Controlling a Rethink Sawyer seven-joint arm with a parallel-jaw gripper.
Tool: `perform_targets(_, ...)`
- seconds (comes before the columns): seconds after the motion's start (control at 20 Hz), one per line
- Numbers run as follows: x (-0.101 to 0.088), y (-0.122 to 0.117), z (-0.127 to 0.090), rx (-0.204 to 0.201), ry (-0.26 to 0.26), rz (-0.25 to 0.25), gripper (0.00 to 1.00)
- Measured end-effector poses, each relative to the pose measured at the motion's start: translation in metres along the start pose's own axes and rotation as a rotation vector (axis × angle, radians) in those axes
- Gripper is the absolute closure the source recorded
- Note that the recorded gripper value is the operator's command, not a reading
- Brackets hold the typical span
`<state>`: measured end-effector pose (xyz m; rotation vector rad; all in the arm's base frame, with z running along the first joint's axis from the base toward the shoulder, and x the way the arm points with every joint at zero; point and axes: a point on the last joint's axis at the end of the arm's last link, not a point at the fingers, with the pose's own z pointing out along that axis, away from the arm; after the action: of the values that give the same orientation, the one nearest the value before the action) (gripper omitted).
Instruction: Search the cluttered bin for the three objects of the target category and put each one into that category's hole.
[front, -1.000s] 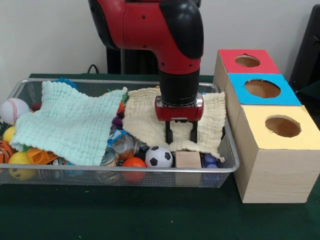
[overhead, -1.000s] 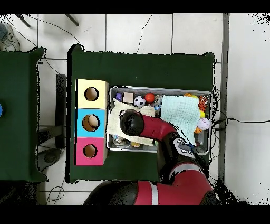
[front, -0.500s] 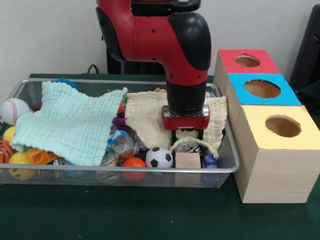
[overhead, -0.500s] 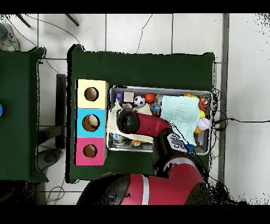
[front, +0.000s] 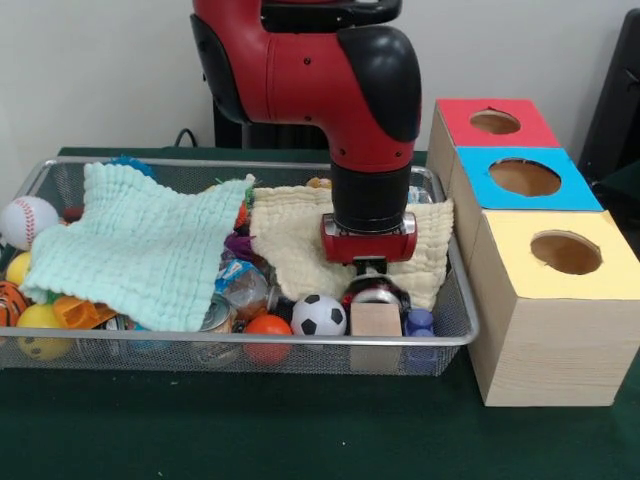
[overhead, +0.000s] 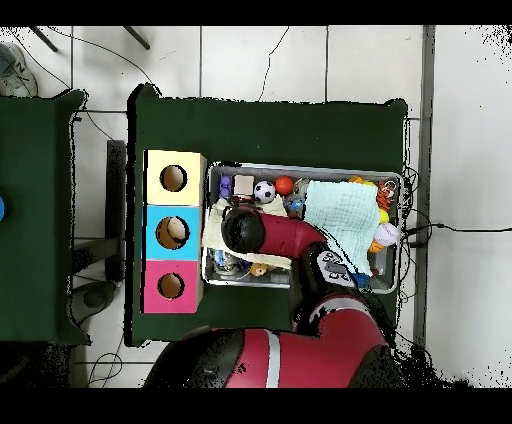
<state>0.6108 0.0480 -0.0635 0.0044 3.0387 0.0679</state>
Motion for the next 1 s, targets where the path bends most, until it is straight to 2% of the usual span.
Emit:
perform_targets(0.2, 0.003, 0.008, -0.011, 0.001, -0.017, -0.012, 1.00)
perform_targets(0.35, 0.007, 0.014, -0.038, -0.007, -0.023, -0.010, 1.00)
perform_targets(0.5, 0.009, 0.020, -0.082, -0.015, -0.042, 0.005, 1.00)
perform_targets(0.6, 0.009, 0.021, -0.098, -0.018, -0.048, 0.014, 1.00)
perform_targets(0.8, 0.007, 0.023, -0.151, -0.030, -0.071, 0.059, 1.00)
perform_targets(1.0, 0.009, 0.023, -0.185, -0.036, -0.081, 0.095, 1.00)
